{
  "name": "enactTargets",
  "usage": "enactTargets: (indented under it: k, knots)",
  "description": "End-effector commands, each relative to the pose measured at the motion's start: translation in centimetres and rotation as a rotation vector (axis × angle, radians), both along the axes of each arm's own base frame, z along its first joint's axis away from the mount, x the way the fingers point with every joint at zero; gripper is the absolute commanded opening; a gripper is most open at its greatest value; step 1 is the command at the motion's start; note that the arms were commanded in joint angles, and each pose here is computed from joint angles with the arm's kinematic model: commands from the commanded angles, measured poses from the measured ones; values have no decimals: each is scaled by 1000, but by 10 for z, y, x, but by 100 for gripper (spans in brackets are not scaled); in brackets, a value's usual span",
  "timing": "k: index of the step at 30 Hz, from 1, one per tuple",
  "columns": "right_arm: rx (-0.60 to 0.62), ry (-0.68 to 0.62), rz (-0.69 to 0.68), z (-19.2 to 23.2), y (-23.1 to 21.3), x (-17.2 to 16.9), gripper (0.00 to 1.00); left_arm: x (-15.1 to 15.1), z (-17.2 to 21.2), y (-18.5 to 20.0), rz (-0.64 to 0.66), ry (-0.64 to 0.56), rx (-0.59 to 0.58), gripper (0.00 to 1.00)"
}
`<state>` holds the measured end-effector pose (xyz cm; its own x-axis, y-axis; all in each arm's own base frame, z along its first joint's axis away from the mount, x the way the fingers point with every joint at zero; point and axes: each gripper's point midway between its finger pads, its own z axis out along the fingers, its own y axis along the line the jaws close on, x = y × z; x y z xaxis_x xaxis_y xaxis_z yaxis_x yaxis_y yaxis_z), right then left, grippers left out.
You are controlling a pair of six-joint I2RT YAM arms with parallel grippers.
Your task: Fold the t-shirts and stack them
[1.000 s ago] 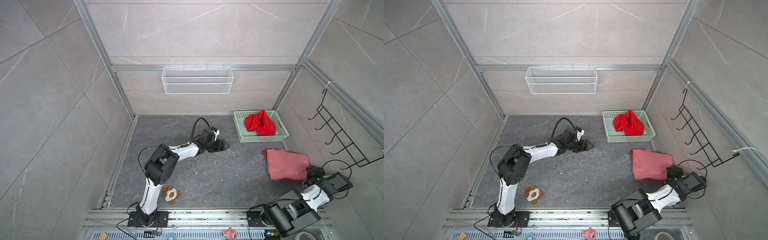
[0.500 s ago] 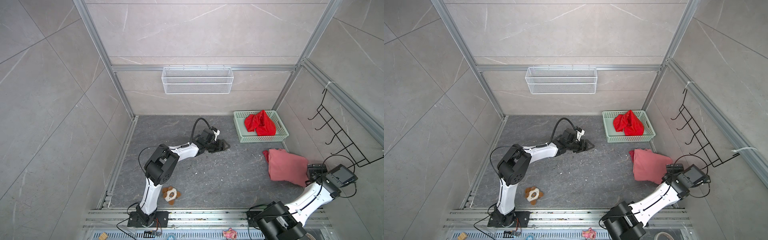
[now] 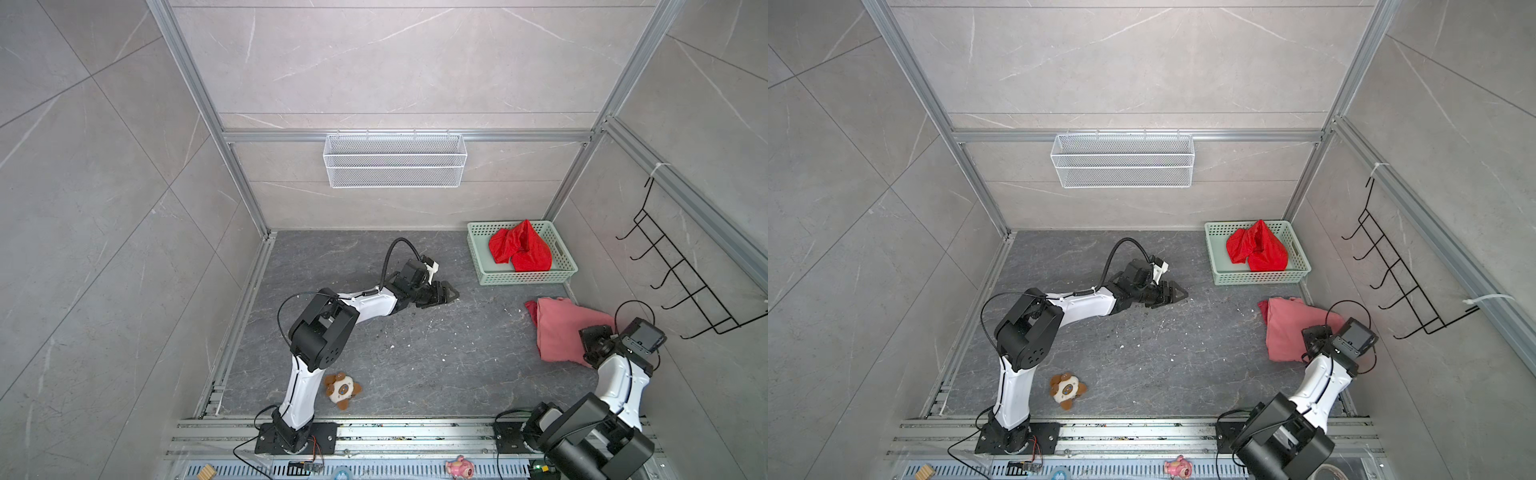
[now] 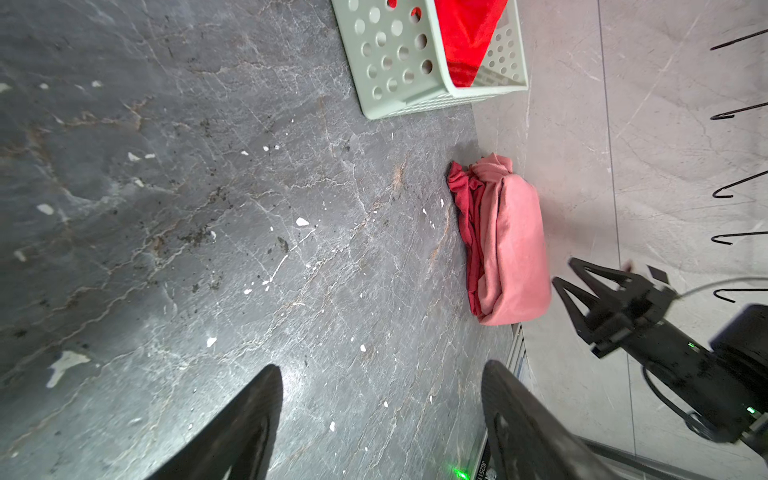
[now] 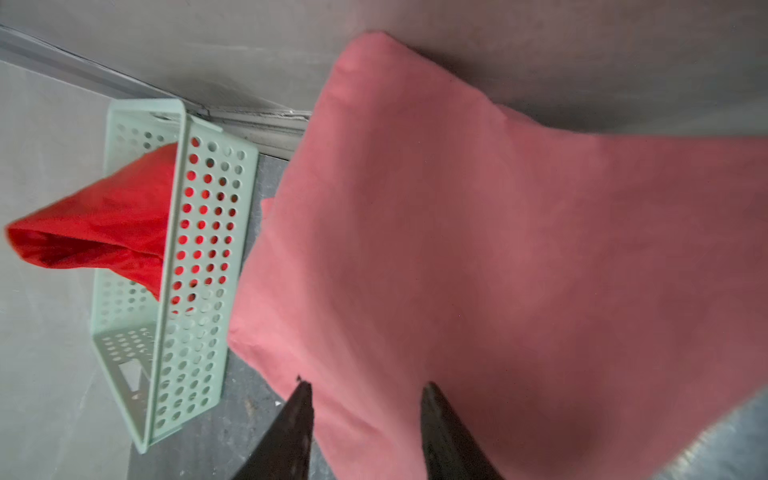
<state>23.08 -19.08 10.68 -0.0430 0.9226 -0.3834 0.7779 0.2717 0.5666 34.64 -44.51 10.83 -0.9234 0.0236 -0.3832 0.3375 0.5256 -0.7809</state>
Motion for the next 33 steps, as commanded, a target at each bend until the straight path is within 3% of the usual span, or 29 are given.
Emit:
enactTargets:
  k: [1, 8, 11, 19, 22, 27, 31, 33]
  knots:
    - [-32, 2, -27, -11, -13, 10, 38, -2, 22, -3, -11, -36, -42, 78]
    - [47, 52, -11, -59, -3, 23, 38, -1, 29, 0, -8, -53, -33, 78]
    - [25, 59, 15, -58, -2, 28, 40, -2, 36, 1, -13, -73, -33, 78]
    - [-89, -31, 70, 15, 4, 33, 54, -9, 76, 8, -39, -185, -70, 78]
    - [-137, -98, 130, 55, 19, 39, 70, -14, 104, 18, -57, -278, -76, 79]
    - [-112, -151, 319, 82, 59, 64, 78, -3, 134, 62, 42, -414, 9, 85]
    - [-133, -156, 447, 88, 103, 77, 99, 10, 148, 115, 158, -472, 84, 90]
    - [-152, -153, 510, 88, 126, 82, 99, 14, 153, 149, 236, -518, 163, 93]
